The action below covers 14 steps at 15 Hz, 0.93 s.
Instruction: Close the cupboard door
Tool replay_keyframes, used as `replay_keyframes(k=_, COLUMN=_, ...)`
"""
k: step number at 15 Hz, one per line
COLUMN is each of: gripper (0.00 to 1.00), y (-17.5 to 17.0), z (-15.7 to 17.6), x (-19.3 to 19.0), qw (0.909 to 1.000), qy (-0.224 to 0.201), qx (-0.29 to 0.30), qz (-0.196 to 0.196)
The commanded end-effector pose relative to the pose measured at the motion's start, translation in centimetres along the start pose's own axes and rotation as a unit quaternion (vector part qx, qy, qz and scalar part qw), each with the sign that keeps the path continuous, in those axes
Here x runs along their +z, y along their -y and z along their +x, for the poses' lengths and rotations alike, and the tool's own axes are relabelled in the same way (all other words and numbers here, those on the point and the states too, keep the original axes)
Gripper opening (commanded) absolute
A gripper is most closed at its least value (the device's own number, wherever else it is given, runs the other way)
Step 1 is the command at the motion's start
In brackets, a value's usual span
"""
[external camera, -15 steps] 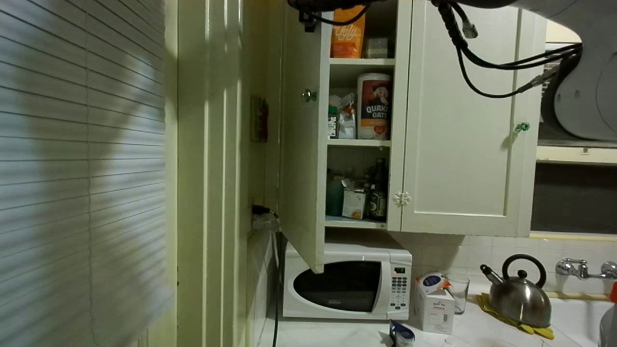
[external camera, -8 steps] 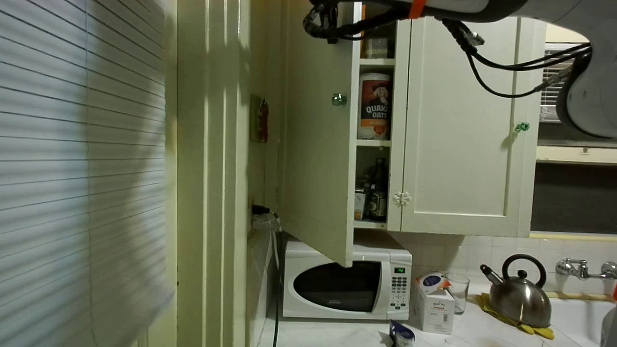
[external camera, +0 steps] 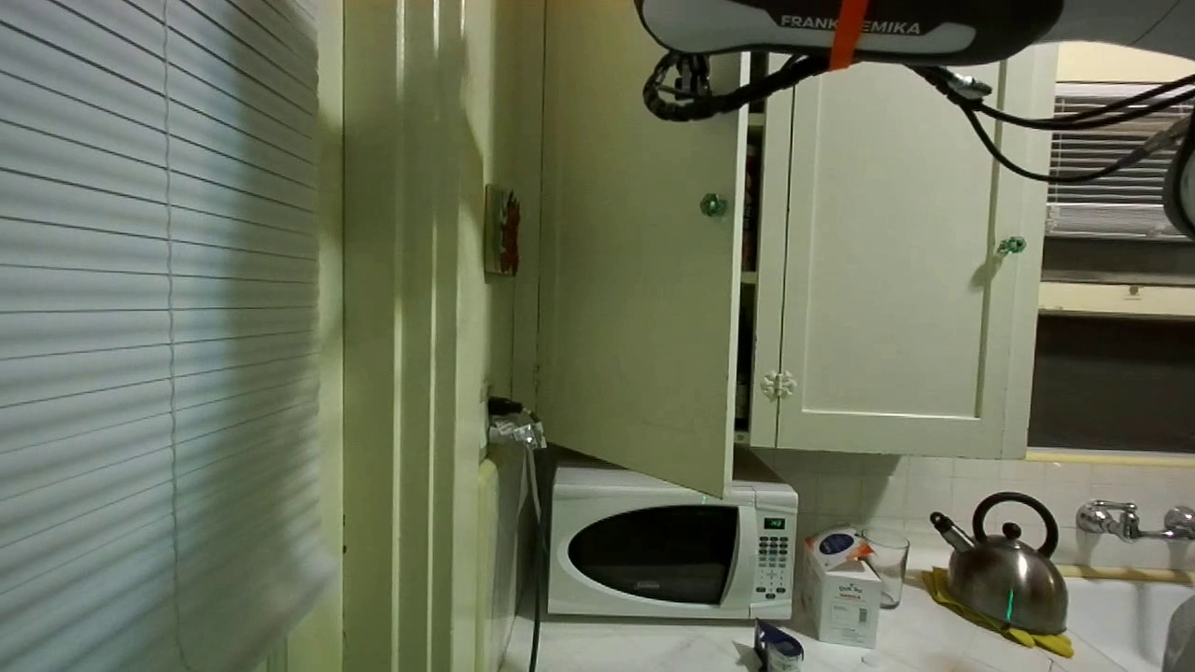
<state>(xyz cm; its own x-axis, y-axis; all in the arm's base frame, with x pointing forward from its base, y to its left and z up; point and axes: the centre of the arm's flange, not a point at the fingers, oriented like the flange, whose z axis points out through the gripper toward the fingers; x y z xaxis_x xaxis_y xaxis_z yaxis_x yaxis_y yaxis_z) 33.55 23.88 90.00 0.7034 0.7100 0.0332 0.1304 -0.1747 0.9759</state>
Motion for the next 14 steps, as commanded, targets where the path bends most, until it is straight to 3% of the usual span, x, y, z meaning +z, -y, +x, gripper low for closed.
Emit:
replay_keyframes(k=1, gripper=0.00, y=2.5, z=-3.4, x=2.5, qw=0.9994, qy=0.026, qx=0.009, qz=-0.022)
replay_keyframes(k=2, gripper=0.00, y=0.5, z=-0.8, x=1.4, qw=0.9998, qy=0.018, qx=0.004, qz=-0.004)
replay_keyframes(k=9, gripper=0.00, y=0.6, z=-0.6, x=1.5, qw=0.9998, qy=0.018, qx=0.004, qz=-0.003)
replay_keyframes(k=14, gripper=0.00, y=0.0, z=-1.4, x=6.2, qw=0.9977, qy=0.050, qx=0.037, qz=-0.026)
